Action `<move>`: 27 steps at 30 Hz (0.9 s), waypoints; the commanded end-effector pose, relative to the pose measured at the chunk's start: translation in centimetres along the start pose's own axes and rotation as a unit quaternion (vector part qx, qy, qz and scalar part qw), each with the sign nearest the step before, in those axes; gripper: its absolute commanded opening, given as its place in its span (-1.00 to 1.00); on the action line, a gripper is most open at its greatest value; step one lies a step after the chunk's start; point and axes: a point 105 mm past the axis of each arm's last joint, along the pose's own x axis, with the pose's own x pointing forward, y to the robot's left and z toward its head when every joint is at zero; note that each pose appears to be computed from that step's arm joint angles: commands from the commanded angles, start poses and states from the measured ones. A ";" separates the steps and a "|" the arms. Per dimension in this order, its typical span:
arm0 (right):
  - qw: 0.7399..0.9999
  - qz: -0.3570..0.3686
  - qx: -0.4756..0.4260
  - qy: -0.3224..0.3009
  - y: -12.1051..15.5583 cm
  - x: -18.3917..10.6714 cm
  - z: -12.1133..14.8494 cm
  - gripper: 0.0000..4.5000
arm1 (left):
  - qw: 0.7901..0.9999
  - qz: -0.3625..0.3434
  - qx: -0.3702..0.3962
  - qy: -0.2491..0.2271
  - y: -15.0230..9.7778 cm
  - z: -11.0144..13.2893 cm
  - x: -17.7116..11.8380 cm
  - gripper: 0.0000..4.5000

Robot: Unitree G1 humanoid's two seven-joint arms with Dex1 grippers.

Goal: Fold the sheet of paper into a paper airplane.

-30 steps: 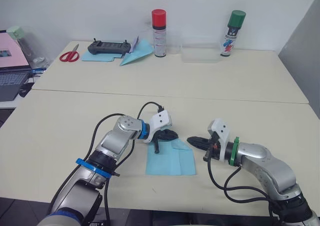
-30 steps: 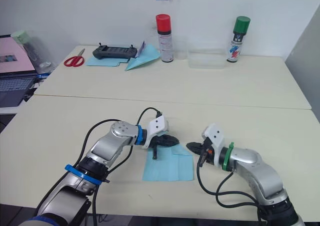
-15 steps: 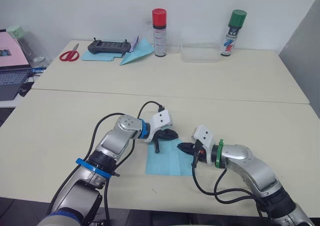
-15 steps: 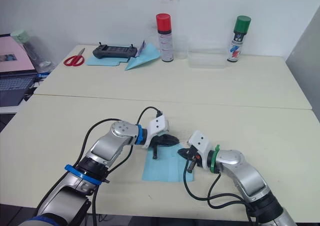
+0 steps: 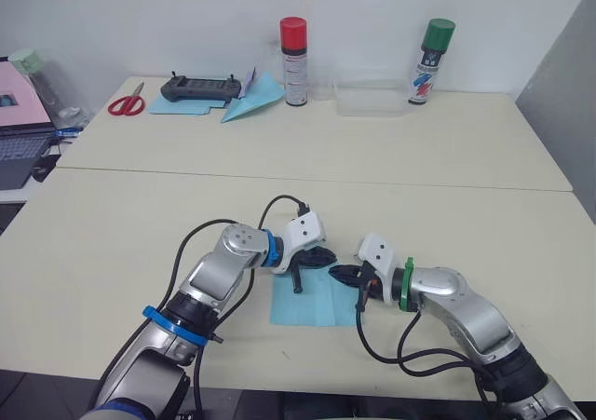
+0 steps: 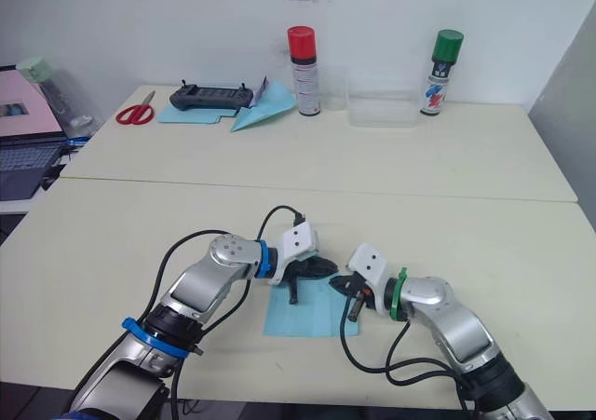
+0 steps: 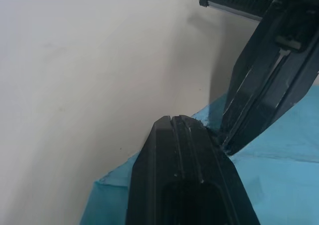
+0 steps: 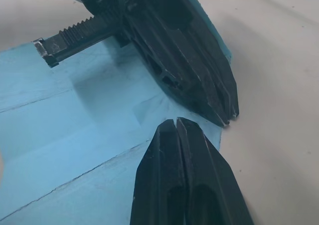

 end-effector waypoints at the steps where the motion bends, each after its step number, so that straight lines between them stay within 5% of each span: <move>1: 0.999 -0.007 0.005 0.034 0.0 -0.1 -1.6 -0.98 | 0.994 0.102 -0.005 0.036 3.7 -1.7 -1.8 -1.00; 6: 0.999 -0.008 0.001 0.037 -0.4 0.0 -1.6 -0.98 | 0.989 0.147 -0.019 0.029 5.8 -1.6 -4.7 -1.00; 12: 1.000 -0.005 0.003 0.030 -0.6 0.6 -1.3 -0.98 | 0.972 0.206 -0.083 -0.080 8.3 1.7 -9.6 -1.00; 19: 1.000 -0.004 0.002 0.025 -0.8 1.1 -1.1 -1.00 | 0.949 0.168 -0.220 -0.151 4.1 1.1 -11.9 -0.11; 24: 1.000 -0.003 0.001 0.023 -0.8 1.2 -1.0 -1.00 | 0.943 0.160 -0.254 -0.141 2.2 0.5 -11.2 0.56; 27: 1.000 -0.002 0.000 0.023 -0.8 1.2 -1.0 -1.00 | 0.945 0.153 -0.260 -0.127 1.3 0.0 -10.6 0.56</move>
